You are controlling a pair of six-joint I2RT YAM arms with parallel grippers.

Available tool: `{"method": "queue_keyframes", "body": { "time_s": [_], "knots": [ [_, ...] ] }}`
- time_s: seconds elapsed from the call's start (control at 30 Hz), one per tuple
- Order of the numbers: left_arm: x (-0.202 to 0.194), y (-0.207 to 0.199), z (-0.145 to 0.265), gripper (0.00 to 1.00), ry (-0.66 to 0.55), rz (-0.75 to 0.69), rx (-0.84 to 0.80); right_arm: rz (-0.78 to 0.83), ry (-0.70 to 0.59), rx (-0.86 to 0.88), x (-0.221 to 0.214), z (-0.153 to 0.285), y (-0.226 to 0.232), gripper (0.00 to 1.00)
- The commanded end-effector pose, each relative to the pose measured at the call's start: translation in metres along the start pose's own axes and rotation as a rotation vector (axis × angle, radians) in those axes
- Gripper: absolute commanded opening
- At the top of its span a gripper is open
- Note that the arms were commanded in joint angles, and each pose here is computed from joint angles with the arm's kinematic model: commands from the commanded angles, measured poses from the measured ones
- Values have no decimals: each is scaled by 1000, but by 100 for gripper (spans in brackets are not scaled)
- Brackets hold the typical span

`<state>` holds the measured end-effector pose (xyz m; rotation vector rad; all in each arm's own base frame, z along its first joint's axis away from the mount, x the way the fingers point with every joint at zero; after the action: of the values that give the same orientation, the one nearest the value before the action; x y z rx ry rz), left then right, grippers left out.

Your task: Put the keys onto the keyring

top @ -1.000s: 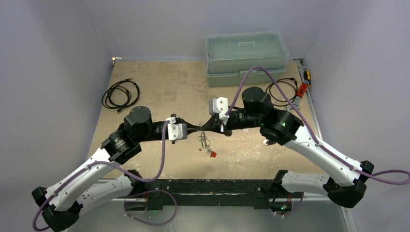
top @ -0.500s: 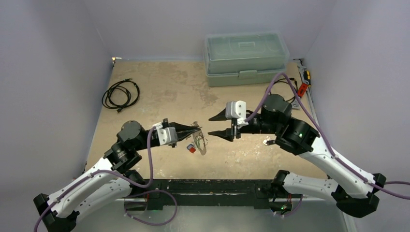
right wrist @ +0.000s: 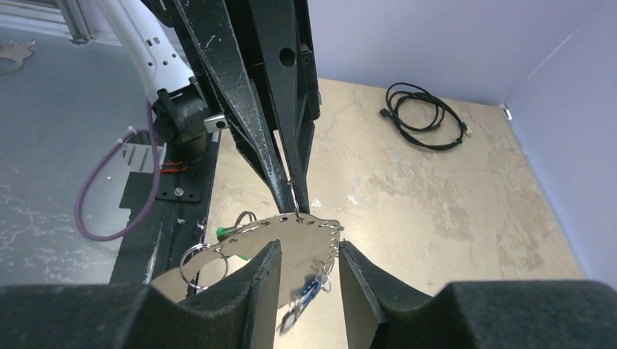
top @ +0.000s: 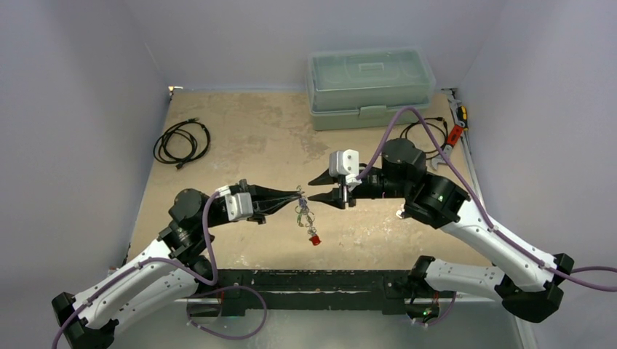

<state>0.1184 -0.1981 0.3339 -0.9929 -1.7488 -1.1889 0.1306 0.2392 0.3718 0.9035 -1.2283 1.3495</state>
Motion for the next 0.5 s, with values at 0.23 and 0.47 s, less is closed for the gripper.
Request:
{"method": "queue_keyframes", "body": {
  "time_s": [0.23, 0.47],
  "knots": [
    [19, 0, -2, 0, -95, -22, -9, 29, -63, 43, 23, -1, 0, 37],
    [16, 1, -4, 0, -82, -23, -16, 23, -58, 46, 24, -3, -1, 35]
  ]
}}
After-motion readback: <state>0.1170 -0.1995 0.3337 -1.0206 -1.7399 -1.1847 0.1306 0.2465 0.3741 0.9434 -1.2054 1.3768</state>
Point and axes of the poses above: each gripper's point midway between its finger pads, its own z axis back along the fingers, its own y axis along the line the jaws close on, x = y × z, the point moved 7 cm from there along z, back along the fingers, and after that the axes turned 3 degrees about -z, right-handed, at the moved point
